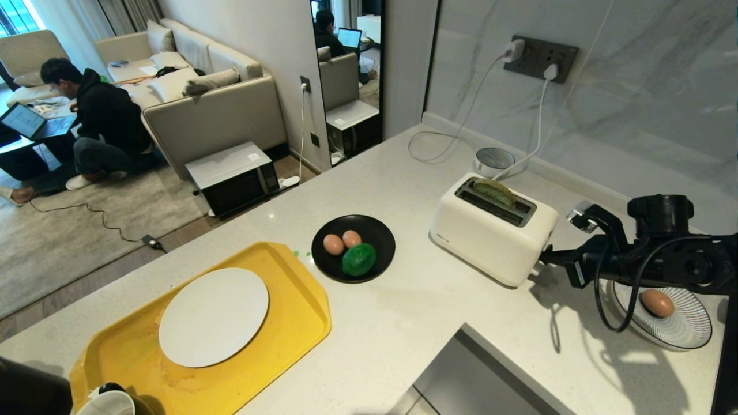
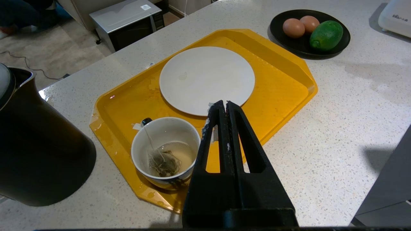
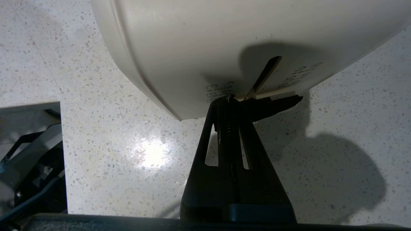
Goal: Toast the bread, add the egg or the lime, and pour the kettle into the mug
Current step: Use a bread toaster
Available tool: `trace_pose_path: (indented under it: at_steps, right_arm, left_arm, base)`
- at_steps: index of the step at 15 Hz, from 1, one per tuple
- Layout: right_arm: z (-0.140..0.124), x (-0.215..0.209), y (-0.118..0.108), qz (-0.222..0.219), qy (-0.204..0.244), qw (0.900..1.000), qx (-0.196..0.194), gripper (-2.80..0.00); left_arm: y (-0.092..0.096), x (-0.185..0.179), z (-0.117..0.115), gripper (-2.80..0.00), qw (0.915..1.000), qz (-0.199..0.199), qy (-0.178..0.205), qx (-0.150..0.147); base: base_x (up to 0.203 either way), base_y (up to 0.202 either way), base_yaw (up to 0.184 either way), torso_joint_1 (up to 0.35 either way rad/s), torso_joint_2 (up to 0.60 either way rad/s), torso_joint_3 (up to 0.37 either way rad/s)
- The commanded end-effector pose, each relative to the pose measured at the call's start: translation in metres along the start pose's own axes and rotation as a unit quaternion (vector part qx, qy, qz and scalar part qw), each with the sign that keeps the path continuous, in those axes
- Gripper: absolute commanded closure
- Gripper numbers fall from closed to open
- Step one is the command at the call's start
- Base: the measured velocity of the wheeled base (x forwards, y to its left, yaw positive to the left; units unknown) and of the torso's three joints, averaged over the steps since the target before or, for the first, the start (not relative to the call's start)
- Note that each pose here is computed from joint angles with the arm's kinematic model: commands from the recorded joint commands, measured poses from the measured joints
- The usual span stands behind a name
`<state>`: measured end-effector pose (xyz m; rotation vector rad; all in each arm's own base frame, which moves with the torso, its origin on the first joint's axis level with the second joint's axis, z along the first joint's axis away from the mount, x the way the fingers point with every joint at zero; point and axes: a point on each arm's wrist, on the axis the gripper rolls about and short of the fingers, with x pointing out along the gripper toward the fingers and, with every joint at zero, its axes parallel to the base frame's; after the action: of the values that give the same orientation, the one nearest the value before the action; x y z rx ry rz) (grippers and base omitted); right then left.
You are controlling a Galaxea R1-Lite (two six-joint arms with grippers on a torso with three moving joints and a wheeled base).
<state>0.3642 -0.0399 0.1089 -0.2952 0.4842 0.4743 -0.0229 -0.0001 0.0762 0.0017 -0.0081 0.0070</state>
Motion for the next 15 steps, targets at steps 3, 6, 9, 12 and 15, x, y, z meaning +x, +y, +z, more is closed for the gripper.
trace_pose_path:
  at_steps: [3,6,9,12,15]
  right_arm:
    - [-0.0011,0.0004,-0.0003,0.001,0.000,1.000,-0.001,0.00]
    - [-0.0003,0.0000,-0.0005,0.001,-0.002,1.000,-0.001,0.00]
    - [-0.0005,0.0002,0.0001,0.002,-0.001,1.000,-0.001,0.00]
    - [-0.0007,0.0009,0.0005,0.002,0.000,1.000,-0.001,0.00]
    - [-0.0010,0.0013,0.0005,0.002,0.000,1.000,-0.001,0.00]
  left_arm:
    - [0.0000,-0.0001,0.0000,0.00,1.0000,0.000,-0.001,0.000]
    - [0.0000,0.0001,0.0001,0.00,1.0000,0.000,0.000,0.000]
    - [0.0000,-0.0001,0.0000,0.00,1.0000,0.001,-0.001,0.000]
    - [0.0000,-0.0001,0.0000,0.00,1.0000,0.001,-0.001,0.000]
    - [0.0000,0.0000,0.0000,0.00,1.0000,0.000,0.000,0.000]
  base:
    - [0.000,0.000,0.000,0.000,0.00,0.000]
    - [0.000,0.000,0.000,0.000,0.00,0.000]
    - [0.000,0.000,0.000,0.000,0.00,0.000]
    - [0.000,0.000,0.000,0.000,0.00,0.000]
    - [0.000,0.000,0.000,0.000,0.00,0.000]
